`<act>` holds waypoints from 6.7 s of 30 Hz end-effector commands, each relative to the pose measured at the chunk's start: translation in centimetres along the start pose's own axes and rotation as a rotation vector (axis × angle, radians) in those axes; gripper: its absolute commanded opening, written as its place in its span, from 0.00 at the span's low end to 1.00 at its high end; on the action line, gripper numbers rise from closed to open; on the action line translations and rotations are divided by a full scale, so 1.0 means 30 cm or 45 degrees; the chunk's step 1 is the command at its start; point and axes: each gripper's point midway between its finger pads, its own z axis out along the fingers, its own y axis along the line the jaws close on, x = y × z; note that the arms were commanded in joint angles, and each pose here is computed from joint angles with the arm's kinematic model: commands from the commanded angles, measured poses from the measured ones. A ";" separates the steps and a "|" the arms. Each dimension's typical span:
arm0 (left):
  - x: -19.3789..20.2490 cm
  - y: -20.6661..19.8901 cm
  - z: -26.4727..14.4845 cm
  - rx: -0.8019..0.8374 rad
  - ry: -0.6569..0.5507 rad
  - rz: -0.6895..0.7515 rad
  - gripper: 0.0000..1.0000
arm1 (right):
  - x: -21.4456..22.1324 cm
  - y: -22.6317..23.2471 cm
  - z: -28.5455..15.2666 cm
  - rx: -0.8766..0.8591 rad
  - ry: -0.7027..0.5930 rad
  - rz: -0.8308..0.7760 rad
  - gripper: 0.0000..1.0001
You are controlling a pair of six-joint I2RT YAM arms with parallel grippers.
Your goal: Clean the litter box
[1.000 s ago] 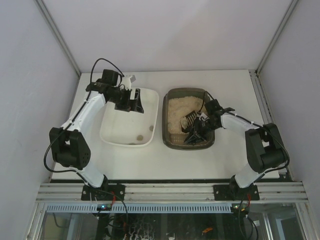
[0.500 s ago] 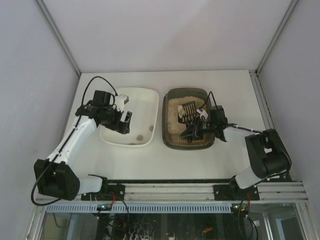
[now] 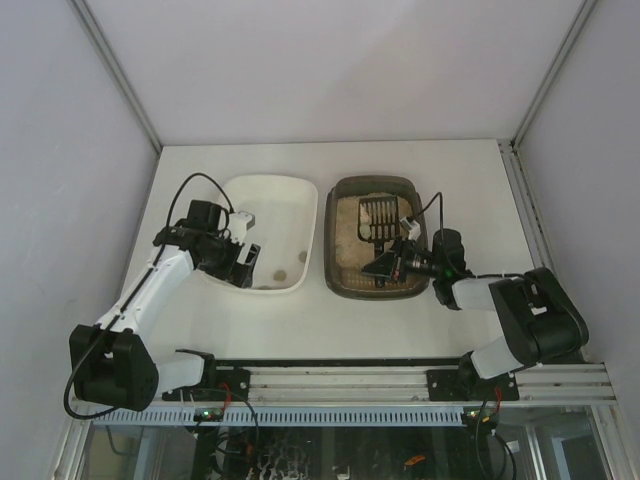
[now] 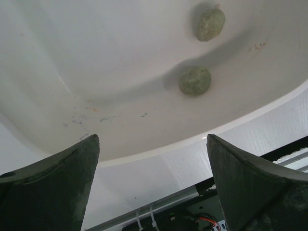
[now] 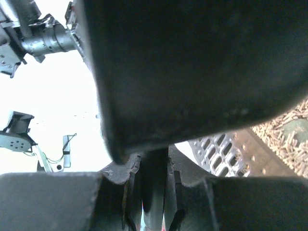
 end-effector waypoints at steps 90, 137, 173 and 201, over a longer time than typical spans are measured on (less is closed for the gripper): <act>-0.121 0.079 -0.322 0.207 -0.475 -0.508 1.00 | -0.125 0.185 0.386 1.337 0.262 -0.950 0.00; -0.819 -0.333 -0.116 0.526 -0.319 -0.336 1.00 | -0.118 -0.056 -0.320 2.342 0.299 -0.383 0.00; -0.821 -0.099 -0.063 0.494 -0.365 -0.581 1.00 | -0.293 -0.321 -0.228 2.300 0.459 -0.176 0.00; -0.798 -0.124 -0.011 0.575 -0.292 -0.594 1.00 | -0.192 -0.197 -0.070 1.351 0.405 0.009 0.00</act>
